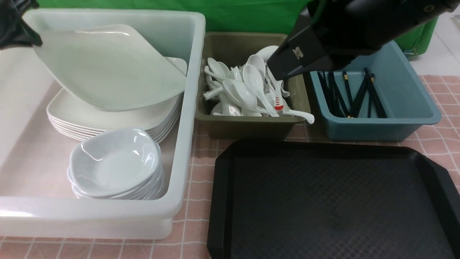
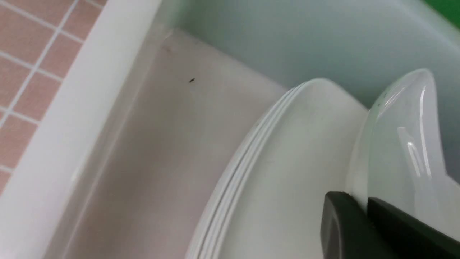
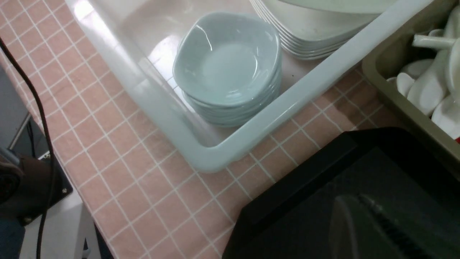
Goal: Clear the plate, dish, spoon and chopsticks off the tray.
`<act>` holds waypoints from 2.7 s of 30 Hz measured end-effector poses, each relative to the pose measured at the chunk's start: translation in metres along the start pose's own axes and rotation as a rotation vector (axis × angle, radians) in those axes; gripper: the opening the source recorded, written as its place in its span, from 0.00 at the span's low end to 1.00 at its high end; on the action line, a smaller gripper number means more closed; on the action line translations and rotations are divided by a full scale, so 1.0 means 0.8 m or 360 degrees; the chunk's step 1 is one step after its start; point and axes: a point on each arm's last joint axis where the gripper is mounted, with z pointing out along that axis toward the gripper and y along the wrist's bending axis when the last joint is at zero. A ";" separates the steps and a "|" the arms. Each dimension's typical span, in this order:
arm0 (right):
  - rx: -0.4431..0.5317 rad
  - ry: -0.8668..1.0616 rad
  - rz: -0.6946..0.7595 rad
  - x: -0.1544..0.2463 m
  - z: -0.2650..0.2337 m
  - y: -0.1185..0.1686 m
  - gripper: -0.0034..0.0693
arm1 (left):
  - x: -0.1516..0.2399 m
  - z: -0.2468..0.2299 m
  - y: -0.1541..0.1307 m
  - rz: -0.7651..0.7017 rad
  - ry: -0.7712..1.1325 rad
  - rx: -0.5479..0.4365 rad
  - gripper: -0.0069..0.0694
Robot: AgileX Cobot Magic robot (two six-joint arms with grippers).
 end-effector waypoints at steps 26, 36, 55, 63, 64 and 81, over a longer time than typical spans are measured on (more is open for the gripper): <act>0.0000 0.0001 -0.0012 0.000 0.000 0.000 0.09 | 0.050 0.012 0.032 0.0038 0.0444 -0.0255 0.21; -0.0001 0.0006 -0.0017 0.000 0.000 0.000 0.09 | 0.042 -0.003 0.024 0.0108 0.0471 -0.0284 0.65; 0.0256 -0.0003 0.0005 -0.002 -0.022 -0.011 0.09 | 0.120 -0.131 -0.204 0.1216 0.0376 0.0241 0.08; 0.0574 -0.0218 0.0081 0.025 -0.117 -0.002 0.09 | 0.151 -0.304 -0.233 0.1405 -0.0126 0.0495 0.08; 0.0596 -0.0247 0.0090 0.032 -0.128 0.001 0.09 | 0.157 -0.323 -0.230 0.1408 -0.0197 0.0519 0.08; 0.0762 -0.1366 0.0018 0.259 -0.169 0.029 0.09 | 0.349 -0.408 -0.051 0.1158 -0.1279 0.0784 0.08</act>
